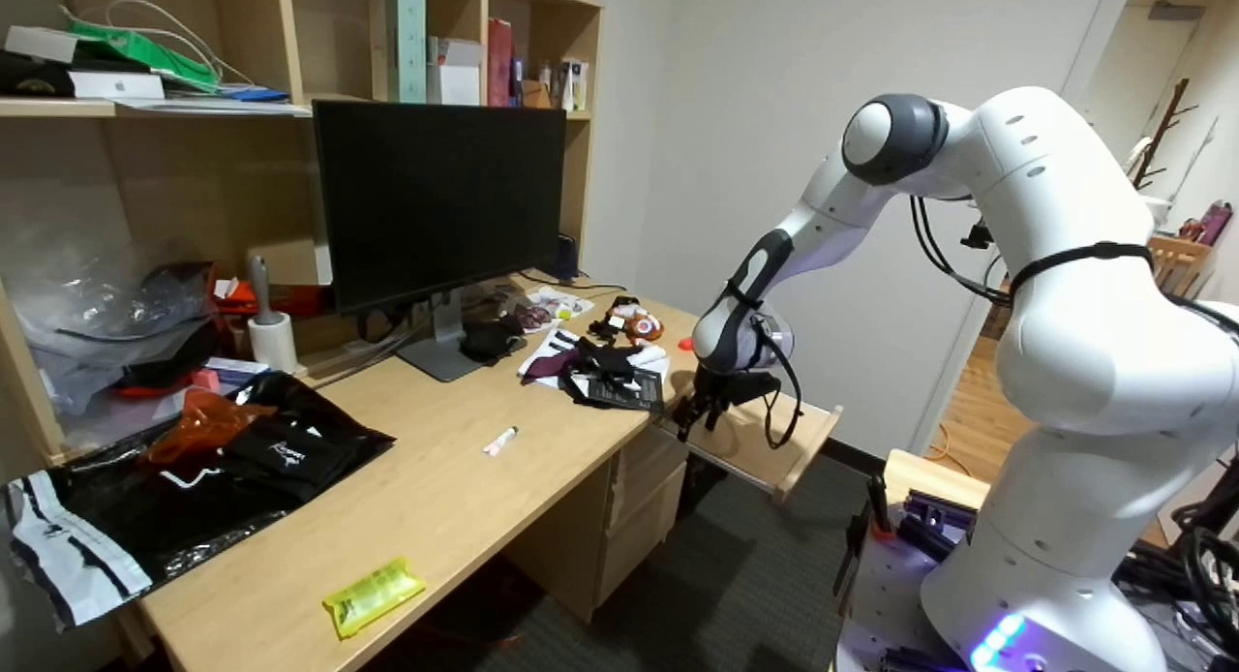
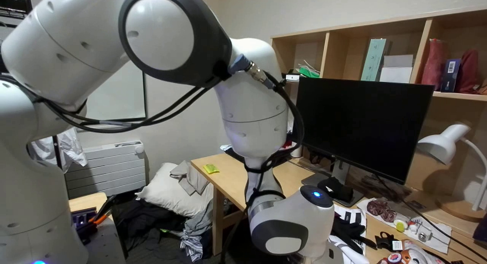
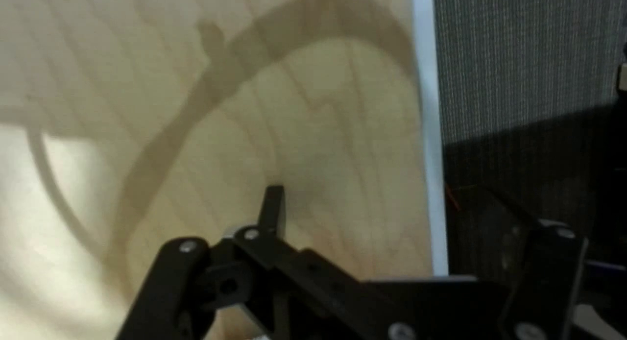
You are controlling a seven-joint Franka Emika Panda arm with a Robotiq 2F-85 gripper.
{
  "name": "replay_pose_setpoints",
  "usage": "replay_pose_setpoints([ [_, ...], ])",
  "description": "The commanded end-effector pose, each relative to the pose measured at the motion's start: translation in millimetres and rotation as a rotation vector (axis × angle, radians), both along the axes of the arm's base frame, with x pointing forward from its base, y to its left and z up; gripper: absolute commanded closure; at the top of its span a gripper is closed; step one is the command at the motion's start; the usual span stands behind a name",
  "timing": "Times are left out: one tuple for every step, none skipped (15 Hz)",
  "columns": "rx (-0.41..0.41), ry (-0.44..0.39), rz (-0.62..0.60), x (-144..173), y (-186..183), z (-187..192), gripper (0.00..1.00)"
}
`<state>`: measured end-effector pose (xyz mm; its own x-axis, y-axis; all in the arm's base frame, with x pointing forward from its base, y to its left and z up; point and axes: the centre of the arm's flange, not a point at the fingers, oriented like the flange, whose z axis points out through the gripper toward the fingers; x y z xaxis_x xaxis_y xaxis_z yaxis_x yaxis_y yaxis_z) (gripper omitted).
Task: Move the two tubes from the pullout table to the top of the desk
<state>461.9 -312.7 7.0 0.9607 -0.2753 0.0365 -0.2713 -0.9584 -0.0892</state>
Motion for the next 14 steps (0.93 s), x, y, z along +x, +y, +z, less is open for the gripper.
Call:
replay_pose_setpoints([
  [-0.031,0.088,0.103,-2,-21,0,0.0],
  [-0.036,0.079,0.115,0,-28,0,0.0],
  [-0.042,0.059,0.127,2,-34,1,0.0],
  [-0.041,0.053,0.128,6,-41,2,0.0],
  [-0.044,0.041,0.118,10,-47,4,0.0],
  [-0.076,0.012,0.097,14,-52,5,0.0],
  [-0.095,-0.016,0.083,19,-56,6,0.0],
  [-0.112,-0.022,0.082,23,-59,5,0.0],
  [-0.121,-0.034,0.082,26,-61,3,0.0],
  [-0.135,-0.045,0.079,30,-63,-1,0.0],
  [-0.145,-0.056,0.071,32,-63,-4,0.0],
  [-0.139,-0.064,0.069,34,-63,-9,0.0],
  [-0.122,-0.067,0.071,35,-62,-14,0.0],
  [-0.11,-0.068,0.074,36,-60,-21,0.0],
])
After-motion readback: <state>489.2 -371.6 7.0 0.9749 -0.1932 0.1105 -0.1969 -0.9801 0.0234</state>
